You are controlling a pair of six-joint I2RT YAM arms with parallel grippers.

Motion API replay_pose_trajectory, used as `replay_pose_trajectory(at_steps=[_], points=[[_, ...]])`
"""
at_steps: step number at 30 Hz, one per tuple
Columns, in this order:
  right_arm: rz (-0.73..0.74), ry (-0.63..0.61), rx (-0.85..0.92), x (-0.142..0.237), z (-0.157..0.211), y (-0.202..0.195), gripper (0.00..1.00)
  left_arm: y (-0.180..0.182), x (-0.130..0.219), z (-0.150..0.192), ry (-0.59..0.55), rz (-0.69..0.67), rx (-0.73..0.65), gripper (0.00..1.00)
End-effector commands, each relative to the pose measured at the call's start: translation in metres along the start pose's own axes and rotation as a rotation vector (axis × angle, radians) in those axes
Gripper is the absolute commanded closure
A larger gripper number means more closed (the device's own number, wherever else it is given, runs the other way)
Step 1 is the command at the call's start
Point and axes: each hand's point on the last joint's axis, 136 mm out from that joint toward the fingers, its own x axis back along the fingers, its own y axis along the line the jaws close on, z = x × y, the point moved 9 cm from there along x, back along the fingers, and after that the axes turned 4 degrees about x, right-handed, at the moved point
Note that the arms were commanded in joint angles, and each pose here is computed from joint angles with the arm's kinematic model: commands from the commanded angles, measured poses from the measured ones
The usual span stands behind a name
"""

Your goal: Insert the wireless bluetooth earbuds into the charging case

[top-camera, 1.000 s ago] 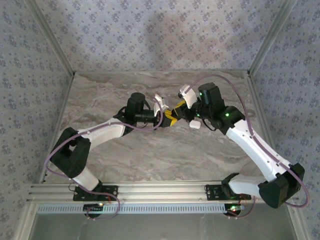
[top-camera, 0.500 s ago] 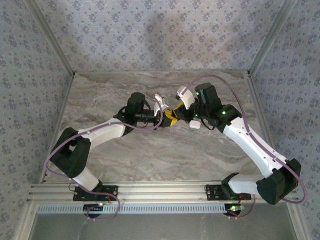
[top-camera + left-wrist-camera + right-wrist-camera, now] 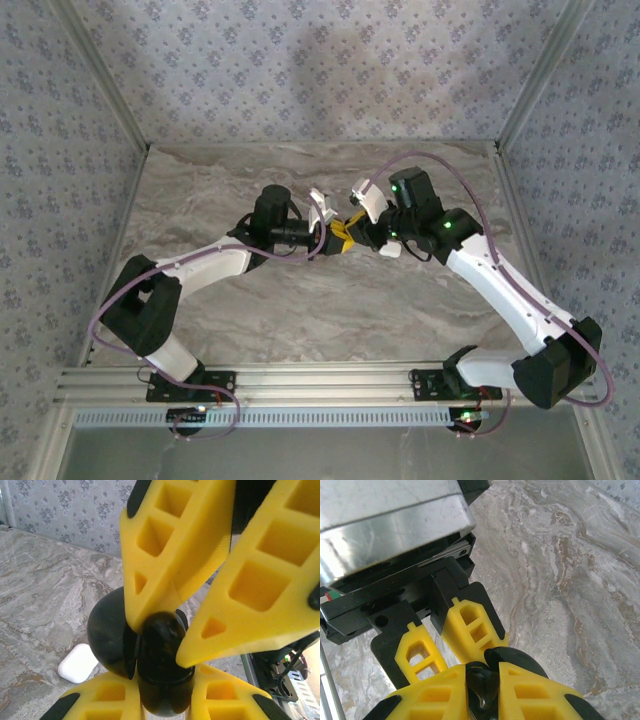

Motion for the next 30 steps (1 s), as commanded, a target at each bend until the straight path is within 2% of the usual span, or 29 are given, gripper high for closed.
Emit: replay_pose_trajectory(at_steps=[1,6,10,16,18,21,26,30], points=[[-0.051,0.001,0.005,0.004,-0.002,0.006,0.81,-0.005,-0.002,-0.018,-0.045,0.029,-0.055,0.94],[-0.032,-0.036,0.018,0.005,-0.003,0.005,0.8,-0.005,-0.001,-0.019,-0.05,0.029,-0.056,0.94],[-0.022,-0.043,-0.008,0.013,-0.005,0.005,0.65,-0.006,-0.001,-0.018,-0.043,0.027,-0.067,0.93],[-0.036,-0.155,-0.046,0.041,-0.015,0.001,0.47,-0.008,0.001,-0.014,-0.022,0.024,-0.083,0.93],[-0.062,-0.18,-0.094,0.049,-0.014,-0.004,0.4,-0.009,0.002,-0.015,-0.019,0.025,-0.091,0.93],[-0.133,-0.195,-0.213,0.054,-0.012,-0.017,0.33,-0.012,0.004,-0.014,-0.019,0.029,-0.12,0.93],[-0.279,-0.142,-0.399,0.044,-0.005,-0.034,0.28,-0.019,0.008,-0.014,-0.023,0.048,-0.166,0.93],[-0.336,-0.122,-0.467,0.028,-0.001,-0.043,0.26,-0.021,0.009,-0.015,-0.025,0.054,-0.175,0.93]])
